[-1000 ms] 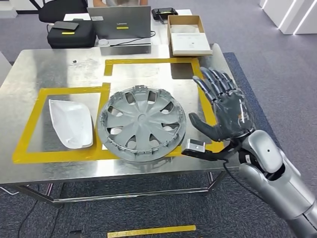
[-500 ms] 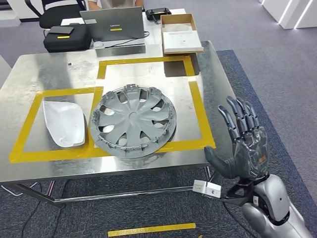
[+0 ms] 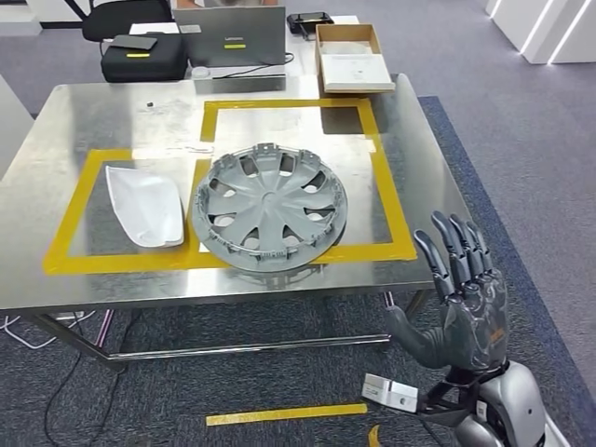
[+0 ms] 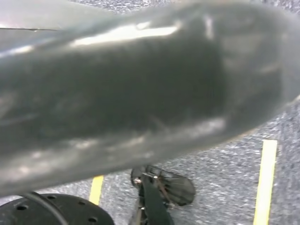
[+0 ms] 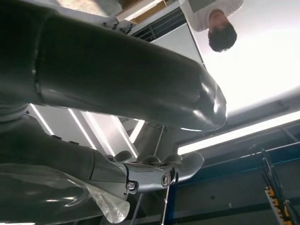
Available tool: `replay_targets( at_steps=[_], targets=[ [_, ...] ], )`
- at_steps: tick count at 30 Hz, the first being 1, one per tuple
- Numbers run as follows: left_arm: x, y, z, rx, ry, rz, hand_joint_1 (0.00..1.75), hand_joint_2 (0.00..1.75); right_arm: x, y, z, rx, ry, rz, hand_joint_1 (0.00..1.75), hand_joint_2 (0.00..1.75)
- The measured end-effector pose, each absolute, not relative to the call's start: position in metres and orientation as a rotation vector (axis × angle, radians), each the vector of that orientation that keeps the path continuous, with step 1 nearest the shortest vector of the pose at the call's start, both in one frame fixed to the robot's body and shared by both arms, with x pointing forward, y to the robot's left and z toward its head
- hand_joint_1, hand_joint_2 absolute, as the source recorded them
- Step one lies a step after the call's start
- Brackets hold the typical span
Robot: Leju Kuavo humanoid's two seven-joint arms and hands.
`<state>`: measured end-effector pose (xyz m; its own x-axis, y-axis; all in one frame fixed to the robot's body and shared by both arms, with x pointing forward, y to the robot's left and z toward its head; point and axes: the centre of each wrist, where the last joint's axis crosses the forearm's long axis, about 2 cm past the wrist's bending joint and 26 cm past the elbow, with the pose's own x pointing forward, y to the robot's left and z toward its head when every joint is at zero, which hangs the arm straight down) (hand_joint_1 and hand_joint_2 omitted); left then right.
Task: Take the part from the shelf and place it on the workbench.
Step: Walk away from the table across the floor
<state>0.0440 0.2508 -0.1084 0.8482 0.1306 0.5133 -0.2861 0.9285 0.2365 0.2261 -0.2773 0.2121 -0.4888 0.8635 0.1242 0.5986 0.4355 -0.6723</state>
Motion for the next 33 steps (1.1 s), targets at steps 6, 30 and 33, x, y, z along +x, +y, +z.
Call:
replay_targets(
  at_steps=[6,30,33],
  targets=[
    [0.043,0.250,-0.108,0.315,-0.512,0.224,0.00,0.00,0.218,-0.280,0.208,-1.233,-2.226,0.766,0.00,0.00],
    [0.041,0.253,-0.109,0.321,-0.509,0.249,0.00,0.00,0.161,-0.300,0.188,-1.293,-2.113,0.634,0.00,0.00],
    [0.040,0.253,-0.109,0.322,-0.508,0.255,0.00,0.00,0.149,-0.305,0.182,-1.296,-2.050,0.621,0.00,0.00]
  ],
)
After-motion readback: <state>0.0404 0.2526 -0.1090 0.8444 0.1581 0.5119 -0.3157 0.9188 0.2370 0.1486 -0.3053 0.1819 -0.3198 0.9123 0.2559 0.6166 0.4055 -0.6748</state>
